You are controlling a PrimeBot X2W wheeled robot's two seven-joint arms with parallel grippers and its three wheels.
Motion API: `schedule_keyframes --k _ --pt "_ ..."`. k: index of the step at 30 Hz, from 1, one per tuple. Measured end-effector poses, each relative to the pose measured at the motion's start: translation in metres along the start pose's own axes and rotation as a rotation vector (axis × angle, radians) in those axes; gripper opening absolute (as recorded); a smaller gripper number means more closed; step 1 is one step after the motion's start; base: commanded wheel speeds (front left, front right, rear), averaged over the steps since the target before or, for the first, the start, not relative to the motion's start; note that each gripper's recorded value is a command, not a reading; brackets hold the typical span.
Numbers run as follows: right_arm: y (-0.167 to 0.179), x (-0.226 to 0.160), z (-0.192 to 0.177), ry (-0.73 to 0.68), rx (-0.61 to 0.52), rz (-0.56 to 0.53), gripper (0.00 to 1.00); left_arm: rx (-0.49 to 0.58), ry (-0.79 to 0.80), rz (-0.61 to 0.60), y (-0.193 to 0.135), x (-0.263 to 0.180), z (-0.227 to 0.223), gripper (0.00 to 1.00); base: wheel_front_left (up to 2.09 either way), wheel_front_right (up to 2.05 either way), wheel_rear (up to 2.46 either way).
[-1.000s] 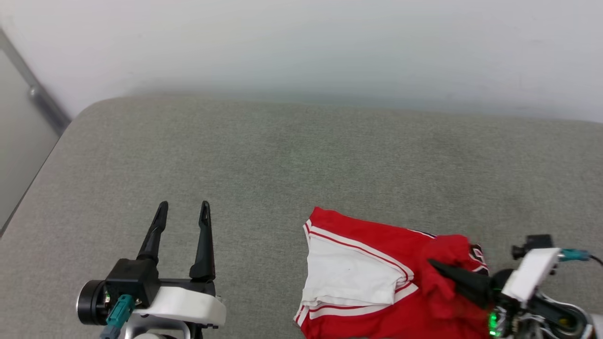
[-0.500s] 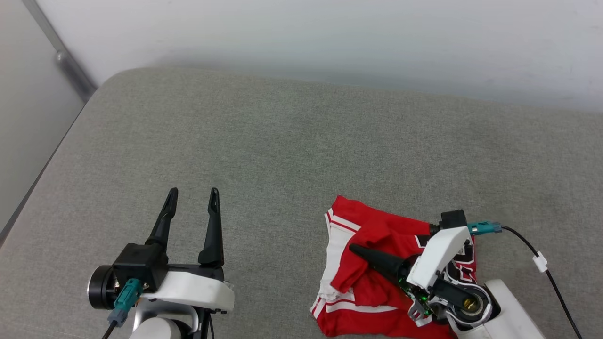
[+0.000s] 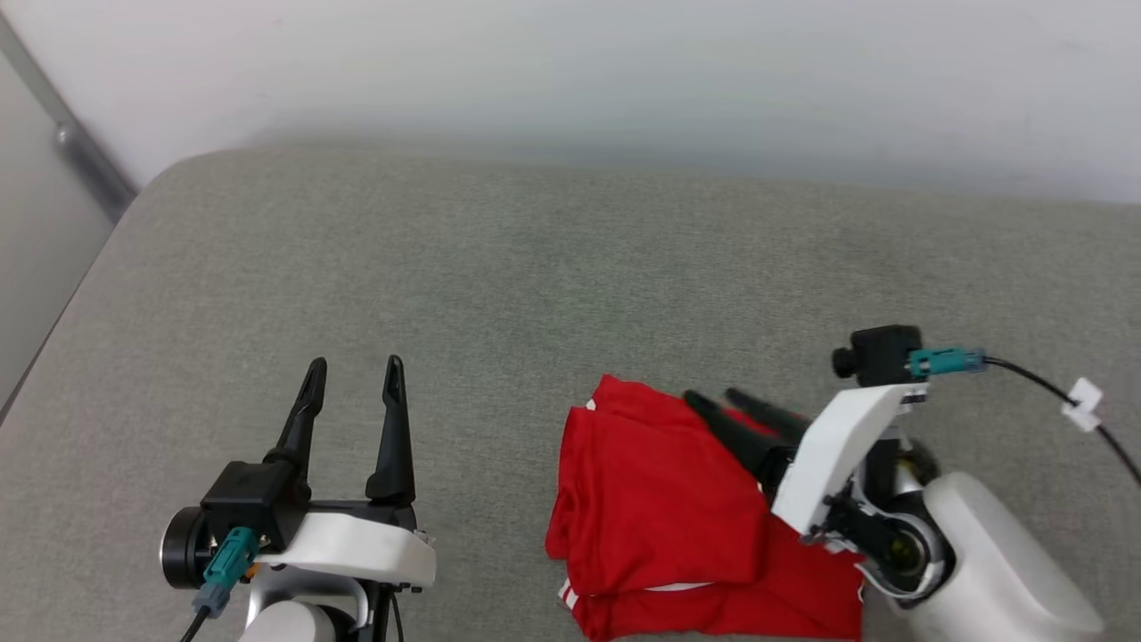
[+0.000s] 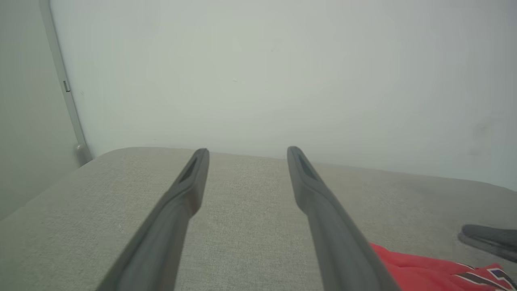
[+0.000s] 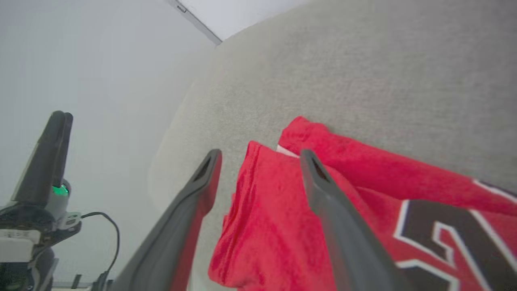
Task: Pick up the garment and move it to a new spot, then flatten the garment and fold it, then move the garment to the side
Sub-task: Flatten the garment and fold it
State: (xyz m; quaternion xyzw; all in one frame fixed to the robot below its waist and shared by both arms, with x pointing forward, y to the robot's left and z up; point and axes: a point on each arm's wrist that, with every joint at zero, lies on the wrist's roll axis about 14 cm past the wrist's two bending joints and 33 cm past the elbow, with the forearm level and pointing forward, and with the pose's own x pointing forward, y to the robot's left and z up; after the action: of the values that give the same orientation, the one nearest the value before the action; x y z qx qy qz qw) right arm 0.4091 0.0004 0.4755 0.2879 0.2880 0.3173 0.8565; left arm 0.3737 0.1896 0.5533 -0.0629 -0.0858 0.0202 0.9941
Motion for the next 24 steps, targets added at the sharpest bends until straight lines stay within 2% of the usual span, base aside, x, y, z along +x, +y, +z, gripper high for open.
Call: schedule_keyframes --k 4,9,13,18,24 --pt "-0.035 -0.027 0.032 -0.117 -0.277 -0.146 1.0 -0.016 0.009 -0.011 -0.005 0.001 -0.004 1.0 0.0 0.0 0.0" --pt "-0.074 -0.078 0.067 -0.284 -0.438 -0.33 1.0 -0.017 0.016 -0.018 -0.006 0.004 -0.007 1.0 0.0 0.0 0.0" --pt "-0.089 -0.126 0.094 -0.454 -0.495 -0.456 1.0 -0.006 0.021 -0.012 -0.003 0.005 -0.01 1.0 0.0 0.0 0.0" --pt "-0.072 -0.168 0.112 -0.657 -0.544 -0.515 1.0 0.005 0.034 0.005 0.004 0.002 -0.015 1.0 0.0 0.0 0.0" --pt "-0.049 -0.188 0.099 -0.719 -0.559 -0.52 1.0 0.004 0.065 0.008 0.006 -0.01 -0.024 1.0 0.0 0.0 0.0"
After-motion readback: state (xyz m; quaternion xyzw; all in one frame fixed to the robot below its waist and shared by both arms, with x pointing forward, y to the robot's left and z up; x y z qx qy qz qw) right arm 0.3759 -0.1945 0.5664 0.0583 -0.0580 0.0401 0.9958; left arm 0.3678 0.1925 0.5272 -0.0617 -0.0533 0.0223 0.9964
